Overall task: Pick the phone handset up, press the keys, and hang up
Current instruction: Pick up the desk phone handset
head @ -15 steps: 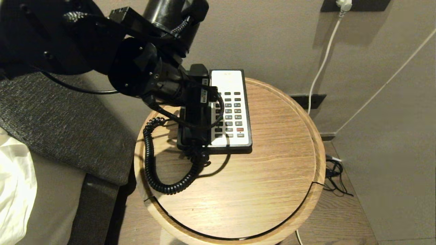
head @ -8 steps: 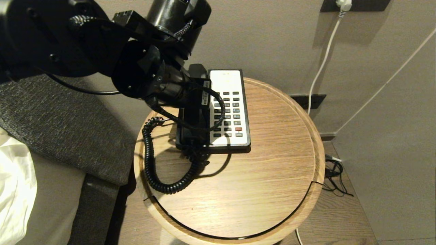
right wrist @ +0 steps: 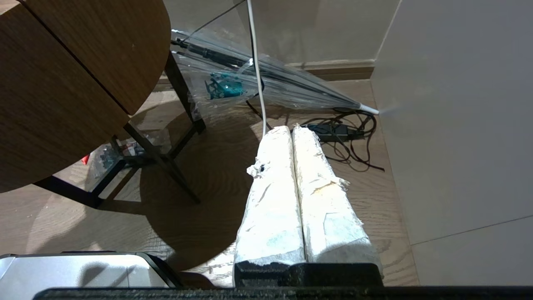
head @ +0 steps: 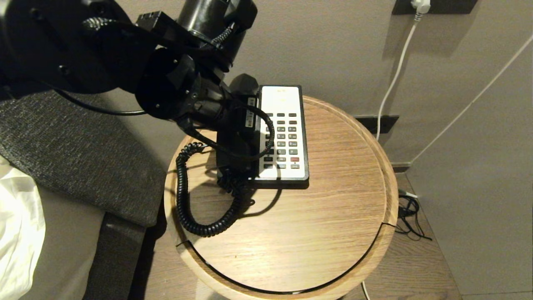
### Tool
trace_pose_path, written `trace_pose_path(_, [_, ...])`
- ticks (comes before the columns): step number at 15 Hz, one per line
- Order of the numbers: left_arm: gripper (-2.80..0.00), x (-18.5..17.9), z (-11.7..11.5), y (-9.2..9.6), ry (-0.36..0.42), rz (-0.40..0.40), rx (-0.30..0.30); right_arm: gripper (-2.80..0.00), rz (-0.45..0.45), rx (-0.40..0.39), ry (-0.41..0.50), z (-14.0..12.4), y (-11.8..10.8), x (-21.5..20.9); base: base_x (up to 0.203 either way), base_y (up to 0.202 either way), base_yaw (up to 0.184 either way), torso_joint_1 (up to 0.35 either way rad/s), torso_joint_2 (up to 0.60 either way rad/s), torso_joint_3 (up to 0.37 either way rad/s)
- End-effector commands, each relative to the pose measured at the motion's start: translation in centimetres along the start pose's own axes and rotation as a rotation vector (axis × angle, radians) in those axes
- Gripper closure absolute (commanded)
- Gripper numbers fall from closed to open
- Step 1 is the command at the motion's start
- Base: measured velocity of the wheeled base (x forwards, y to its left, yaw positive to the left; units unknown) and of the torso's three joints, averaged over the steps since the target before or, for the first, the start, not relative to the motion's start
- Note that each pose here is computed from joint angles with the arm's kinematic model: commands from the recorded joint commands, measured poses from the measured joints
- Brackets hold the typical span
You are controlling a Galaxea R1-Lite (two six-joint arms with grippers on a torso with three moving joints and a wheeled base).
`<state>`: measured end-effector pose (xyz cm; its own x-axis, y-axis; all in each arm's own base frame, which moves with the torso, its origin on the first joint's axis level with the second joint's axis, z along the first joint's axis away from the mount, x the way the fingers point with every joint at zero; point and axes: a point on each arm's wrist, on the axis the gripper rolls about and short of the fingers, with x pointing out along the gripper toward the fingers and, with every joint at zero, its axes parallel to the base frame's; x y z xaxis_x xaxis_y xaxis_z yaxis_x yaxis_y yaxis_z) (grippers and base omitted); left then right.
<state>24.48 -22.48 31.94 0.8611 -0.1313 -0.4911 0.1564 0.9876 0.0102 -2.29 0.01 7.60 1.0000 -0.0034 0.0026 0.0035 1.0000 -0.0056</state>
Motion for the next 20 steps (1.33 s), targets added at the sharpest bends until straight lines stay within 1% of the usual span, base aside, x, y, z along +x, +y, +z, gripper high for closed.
trace_pose_path(1, [0.0,-0.2,0.0,0.1,0.0,0.003,-0.001,0.0,0.0,-0.001,-0.002,0.0,0.0,0.0,0.0,0.0,0.0,0.0,0.0,0.0])
trace_pose_path(4, [0.0,-0.9,0.2,0.3,-0.011,-0.004,-0.006,0.0,0.0,-0.001,-0.002,0.0,0.0,0.0,0.0,0.0,0.0,0.0,0.0,0.0])
trace_pose_path(11, [0.0,-3.2,0.3,1.7,-0.032,-0.01,-0.018,0.0,0.0,-0.001,-0.002,0.0,0.0,0.0,0.0,0.0,0.0,0.0,0.0,0.0])
trace_pose_path(17, [0.0,-6.1,-0.2,3.4,-0.061,0.001,-0.026,0.0,0.0,-0.001,-0.002,0.0,0.0,0.0,0.0,0.0,0.0,0.0,0.0,0.0])
trace_pose_path(20, [0.0,-8.4,-0.2,4.5,-0.097,-0.019,-0.04,0.0,0.0,-0.001,-0.002,0.0,0.0,0.0,0.0,0.0,0.0,0.0,0.0,0.0])
